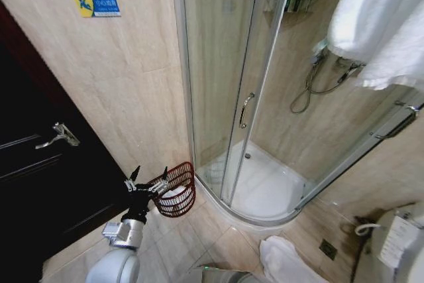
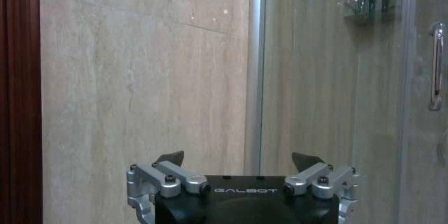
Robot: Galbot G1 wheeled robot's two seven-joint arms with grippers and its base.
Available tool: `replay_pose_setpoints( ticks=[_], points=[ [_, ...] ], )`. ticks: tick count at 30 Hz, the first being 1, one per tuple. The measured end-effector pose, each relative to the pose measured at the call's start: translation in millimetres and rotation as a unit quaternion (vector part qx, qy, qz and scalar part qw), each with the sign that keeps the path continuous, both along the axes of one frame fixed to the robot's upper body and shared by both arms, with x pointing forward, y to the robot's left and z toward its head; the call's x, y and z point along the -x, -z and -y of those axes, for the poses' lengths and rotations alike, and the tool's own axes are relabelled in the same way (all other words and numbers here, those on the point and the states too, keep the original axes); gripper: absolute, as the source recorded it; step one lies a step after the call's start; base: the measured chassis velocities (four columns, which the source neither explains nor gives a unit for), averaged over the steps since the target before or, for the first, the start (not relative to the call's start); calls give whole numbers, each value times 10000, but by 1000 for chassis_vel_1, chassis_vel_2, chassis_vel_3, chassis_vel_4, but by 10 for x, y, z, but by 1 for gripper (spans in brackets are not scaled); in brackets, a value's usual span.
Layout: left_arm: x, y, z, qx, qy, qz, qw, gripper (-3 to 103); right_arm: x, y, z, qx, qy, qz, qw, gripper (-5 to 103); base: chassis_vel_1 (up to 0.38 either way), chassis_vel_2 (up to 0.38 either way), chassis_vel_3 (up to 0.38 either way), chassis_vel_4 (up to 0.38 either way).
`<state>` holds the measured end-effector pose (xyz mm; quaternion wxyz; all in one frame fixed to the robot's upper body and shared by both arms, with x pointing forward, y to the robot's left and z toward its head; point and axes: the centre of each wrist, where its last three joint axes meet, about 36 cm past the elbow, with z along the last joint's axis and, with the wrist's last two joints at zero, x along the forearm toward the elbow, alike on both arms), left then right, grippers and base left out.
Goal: Discard the used towel into the hamper.
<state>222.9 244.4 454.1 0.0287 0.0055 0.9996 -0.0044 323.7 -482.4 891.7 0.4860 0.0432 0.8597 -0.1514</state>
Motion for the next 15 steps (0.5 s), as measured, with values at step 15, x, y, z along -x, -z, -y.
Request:
replay_pose_setpoints(
  ticks=[15],
  points=[
    [0,0,0,0,-1,0,10000,100,-573,1185,51,-532,-427,-330,9971,100,0,0,0,0]
  ],
)
